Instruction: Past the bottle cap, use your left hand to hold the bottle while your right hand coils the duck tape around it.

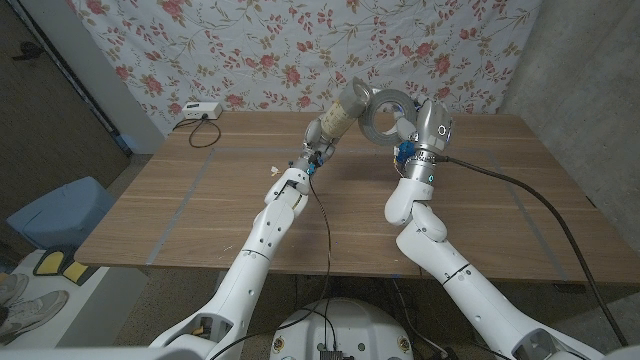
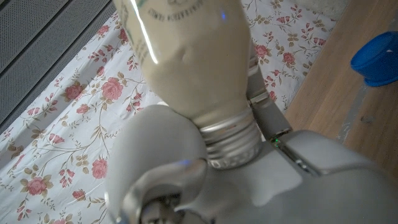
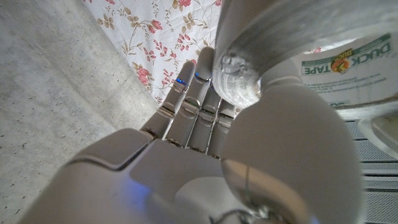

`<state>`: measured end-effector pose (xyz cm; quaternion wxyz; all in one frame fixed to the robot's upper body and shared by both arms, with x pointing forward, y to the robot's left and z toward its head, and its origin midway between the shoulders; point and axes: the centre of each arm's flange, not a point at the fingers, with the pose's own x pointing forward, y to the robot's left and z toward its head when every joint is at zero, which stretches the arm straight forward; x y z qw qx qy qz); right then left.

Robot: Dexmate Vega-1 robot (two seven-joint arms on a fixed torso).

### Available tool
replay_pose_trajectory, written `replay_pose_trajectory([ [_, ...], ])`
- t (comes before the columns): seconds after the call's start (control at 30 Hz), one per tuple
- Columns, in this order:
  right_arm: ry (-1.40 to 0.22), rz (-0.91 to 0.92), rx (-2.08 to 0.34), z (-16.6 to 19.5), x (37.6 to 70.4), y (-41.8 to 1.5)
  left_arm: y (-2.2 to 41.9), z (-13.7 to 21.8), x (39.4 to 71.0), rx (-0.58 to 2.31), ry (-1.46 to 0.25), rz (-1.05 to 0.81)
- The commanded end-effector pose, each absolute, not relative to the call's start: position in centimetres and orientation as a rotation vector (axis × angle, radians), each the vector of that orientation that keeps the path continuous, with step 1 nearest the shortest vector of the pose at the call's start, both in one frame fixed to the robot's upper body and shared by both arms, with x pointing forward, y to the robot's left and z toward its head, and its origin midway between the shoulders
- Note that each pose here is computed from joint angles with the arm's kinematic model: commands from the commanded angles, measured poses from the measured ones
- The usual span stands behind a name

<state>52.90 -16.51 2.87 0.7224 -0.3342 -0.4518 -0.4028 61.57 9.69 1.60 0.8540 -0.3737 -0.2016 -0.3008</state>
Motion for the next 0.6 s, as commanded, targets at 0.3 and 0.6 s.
replay_pose_trajectory([
  [0.3, -1.159, -0.794, -0.763, 5.5, 54.3, -17.3, 10.8, 2.8, 60.4, -0.412, -0.288, -0.632],
  [0.6, -1.234, -0.707, -0.687, 5.4, 54.8, -18.2, 12.0, 4.0, 60.0, -0.213, -0.220, -0.620],
])
